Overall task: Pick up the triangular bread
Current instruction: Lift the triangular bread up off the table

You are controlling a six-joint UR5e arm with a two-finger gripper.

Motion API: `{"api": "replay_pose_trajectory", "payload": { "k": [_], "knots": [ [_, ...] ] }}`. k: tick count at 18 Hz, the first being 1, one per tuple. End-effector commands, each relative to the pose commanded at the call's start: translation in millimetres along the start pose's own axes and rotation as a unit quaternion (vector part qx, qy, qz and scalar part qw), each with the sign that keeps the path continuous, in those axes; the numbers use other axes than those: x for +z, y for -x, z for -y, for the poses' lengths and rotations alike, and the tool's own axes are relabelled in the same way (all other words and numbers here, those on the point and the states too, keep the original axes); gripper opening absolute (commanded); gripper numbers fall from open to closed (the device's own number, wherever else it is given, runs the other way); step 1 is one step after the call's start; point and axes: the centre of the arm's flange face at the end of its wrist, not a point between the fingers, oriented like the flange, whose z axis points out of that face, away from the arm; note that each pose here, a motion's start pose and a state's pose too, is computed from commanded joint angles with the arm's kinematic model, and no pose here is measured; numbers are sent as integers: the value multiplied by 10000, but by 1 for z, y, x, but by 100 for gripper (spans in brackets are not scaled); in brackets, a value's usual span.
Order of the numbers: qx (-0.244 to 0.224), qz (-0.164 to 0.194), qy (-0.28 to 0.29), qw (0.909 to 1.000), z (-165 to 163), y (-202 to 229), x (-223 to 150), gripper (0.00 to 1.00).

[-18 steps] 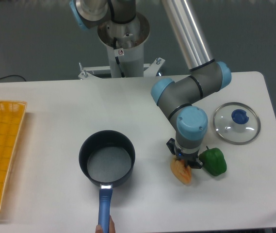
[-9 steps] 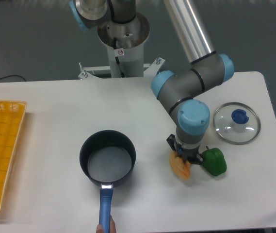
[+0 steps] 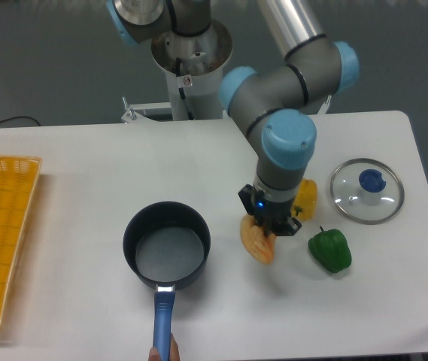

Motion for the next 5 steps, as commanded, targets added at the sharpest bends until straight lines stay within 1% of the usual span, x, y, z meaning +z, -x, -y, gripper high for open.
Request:
{"api": "replay_pose_trajectory", "payload": {
  "k": [5],
  "knots": [
    [53,-13,5,10000,-3,-4,-4,23]
  ]
}}
